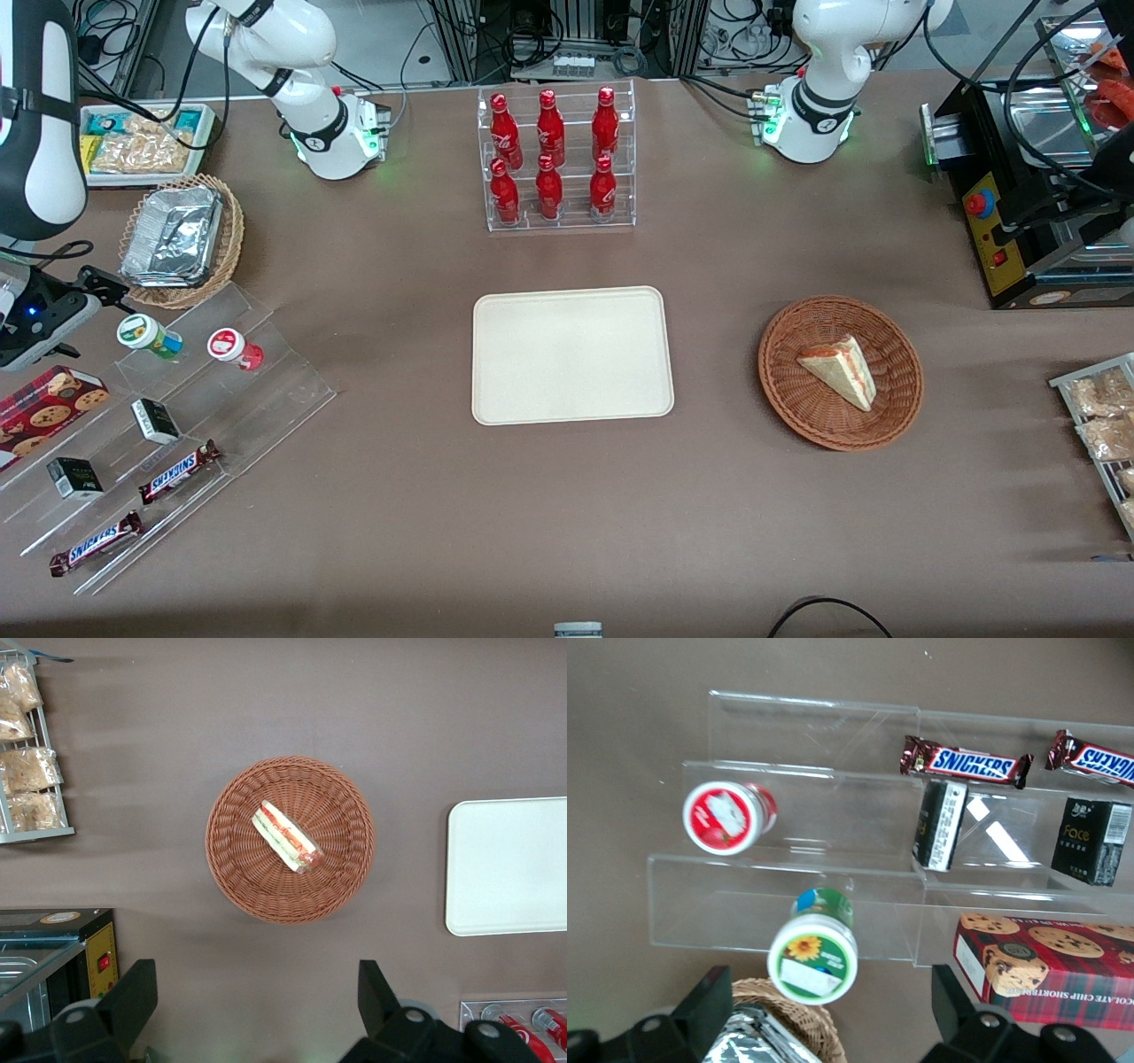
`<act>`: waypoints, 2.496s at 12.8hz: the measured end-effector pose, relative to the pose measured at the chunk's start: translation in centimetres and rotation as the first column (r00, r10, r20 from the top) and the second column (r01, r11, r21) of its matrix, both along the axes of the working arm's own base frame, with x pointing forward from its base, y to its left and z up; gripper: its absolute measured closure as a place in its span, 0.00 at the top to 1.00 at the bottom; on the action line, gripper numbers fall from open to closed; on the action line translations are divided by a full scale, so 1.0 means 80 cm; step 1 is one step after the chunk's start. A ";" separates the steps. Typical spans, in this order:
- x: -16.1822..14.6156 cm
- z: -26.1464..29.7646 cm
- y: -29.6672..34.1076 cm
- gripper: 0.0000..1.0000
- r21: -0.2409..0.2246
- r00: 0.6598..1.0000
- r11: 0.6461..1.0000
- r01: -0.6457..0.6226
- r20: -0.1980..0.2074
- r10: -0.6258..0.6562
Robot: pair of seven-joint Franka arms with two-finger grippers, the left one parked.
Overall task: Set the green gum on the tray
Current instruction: 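Move the right gripper down toward the green-capped gum bottle on the rack, then close the right gripper around the green-capped white gum bottle, then lift the gum bottle and carry it over the cream tray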
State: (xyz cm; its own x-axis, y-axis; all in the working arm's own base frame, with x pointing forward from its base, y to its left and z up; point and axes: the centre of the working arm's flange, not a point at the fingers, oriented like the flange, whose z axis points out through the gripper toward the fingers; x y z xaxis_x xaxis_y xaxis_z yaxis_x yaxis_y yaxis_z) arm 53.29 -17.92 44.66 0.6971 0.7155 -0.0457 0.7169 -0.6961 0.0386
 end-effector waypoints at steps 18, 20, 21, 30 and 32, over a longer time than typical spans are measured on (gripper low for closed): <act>-0.018 -0.093 -0.021 0.87 0.042 0.997 0.998 0.055 -0.050 -0.053; -0.018 -0.093 -0.021 0.62 0.042 0.997 0.998 0.055 -0.051 -0.053; -0.017 -0.093 -0.021 0.59 0.042 0.997 0.998 0.055 -0.051 -0.053; 0.020 -0.011 0.096 0.59 0.032 0.974 0.983 0.178 -0.146 -0.172; 0.029 0.006 0.168 0.59 0.006 0.959 0.972 0.236 -0.161 -0.232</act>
State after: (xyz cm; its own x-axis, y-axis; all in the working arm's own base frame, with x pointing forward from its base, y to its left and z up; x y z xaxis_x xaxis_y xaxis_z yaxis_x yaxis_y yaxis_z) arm 55.62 -4.47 45.16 0.8305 0.5355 -0.1533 0.5294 -0.8444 -0.0816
